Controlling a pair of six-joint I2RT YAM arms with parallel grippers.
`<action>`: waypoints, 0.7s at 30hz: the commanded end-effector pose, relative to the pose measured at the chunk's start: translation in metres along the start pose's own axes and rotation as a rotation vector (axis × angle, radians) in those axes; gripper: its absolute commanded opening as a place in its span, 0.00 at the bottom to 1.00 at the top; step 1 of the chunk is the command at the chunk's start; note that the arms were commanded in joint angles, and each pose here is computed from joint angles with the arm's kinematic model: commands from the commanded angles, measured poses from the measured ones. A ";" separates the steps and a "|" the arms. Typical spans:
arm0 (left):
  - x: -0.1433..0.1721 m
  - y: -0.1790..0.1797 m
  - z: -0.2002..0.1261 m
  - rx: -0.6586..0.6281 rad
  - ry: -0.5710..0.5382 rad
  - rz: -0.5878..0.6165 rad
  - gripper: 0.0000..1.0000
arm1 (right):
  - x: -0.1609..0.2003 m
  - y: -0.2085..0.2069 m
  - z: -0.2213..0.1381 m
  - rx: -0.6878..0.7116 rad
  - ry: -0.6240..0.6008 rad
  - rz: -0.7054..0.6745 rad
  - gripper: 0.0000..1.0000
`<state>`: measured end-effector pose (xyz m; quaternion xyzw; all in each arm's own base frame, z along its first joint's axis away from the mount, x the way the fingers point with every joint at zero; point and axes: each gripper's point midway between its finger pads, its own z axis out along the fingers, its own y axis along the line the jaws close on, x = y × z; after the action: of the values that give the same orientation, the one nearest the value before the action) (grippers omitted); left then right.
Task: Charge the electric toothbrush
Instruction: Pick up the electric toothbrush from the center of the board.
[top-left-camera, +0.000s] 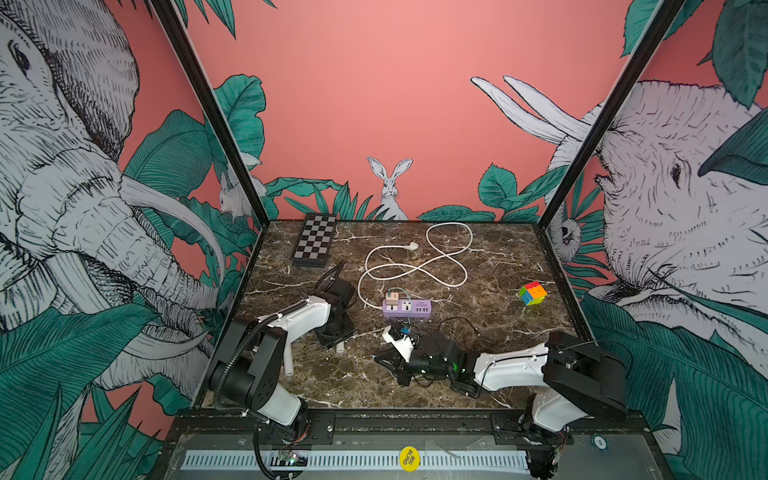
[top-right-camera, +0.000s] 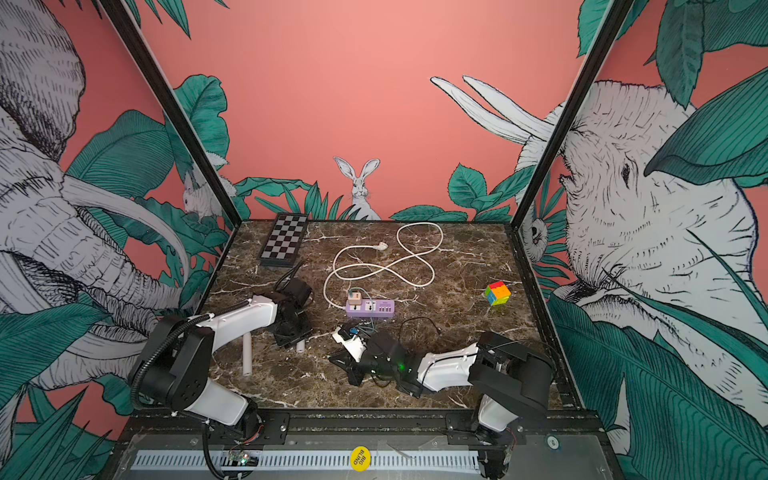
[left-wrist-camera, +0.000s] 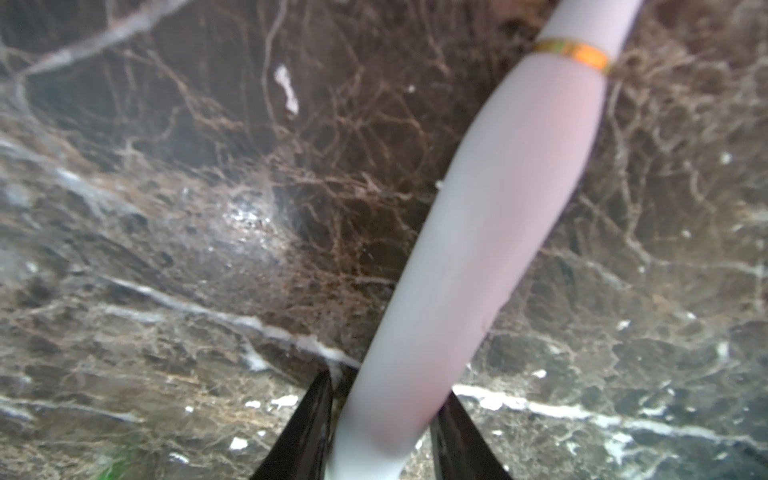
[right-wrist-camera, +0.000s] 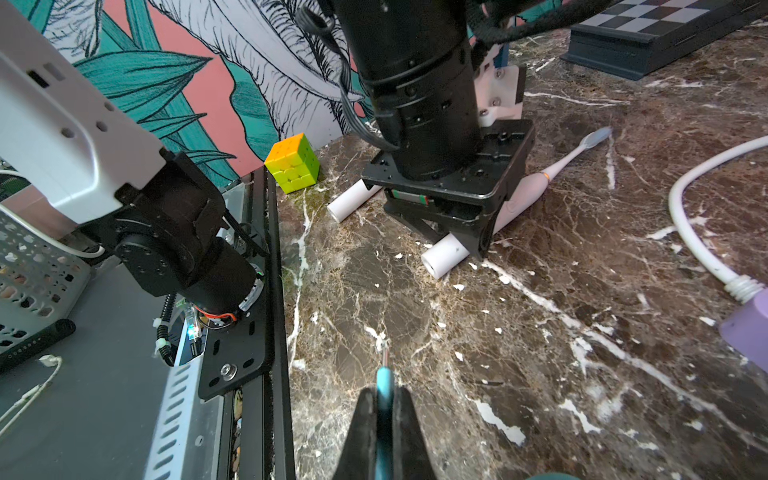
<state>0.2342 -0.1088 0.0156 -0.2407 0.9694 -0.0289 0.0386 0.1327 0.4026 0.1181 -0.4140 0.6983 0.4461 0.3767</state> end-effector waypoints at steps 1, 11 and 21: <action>0.010 -0.005 0.013 -0.001 0.023 -0.001 0.38 | -0.017 0.009 0.001 -0.021 -0.036 -0.037 0.00; 0.022 -0.006 0.027 0.000 0.058 0.005 0.28 | -0.014 0.010 0.002 -0.013 -0.023 -0.051 0.00; 0.029 -0.002 0.040 -0.016 0.093 0.016 0.25 | -0.014 0.011 0.002 -0.008 -0.015 -0.058 0.00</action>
<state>0.2350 -0.1228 0.0115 -0.2333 0.9708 -0.0364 0.0424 0.1276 0.4036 0.1118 -0.4309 0.7010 0.4318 0.3693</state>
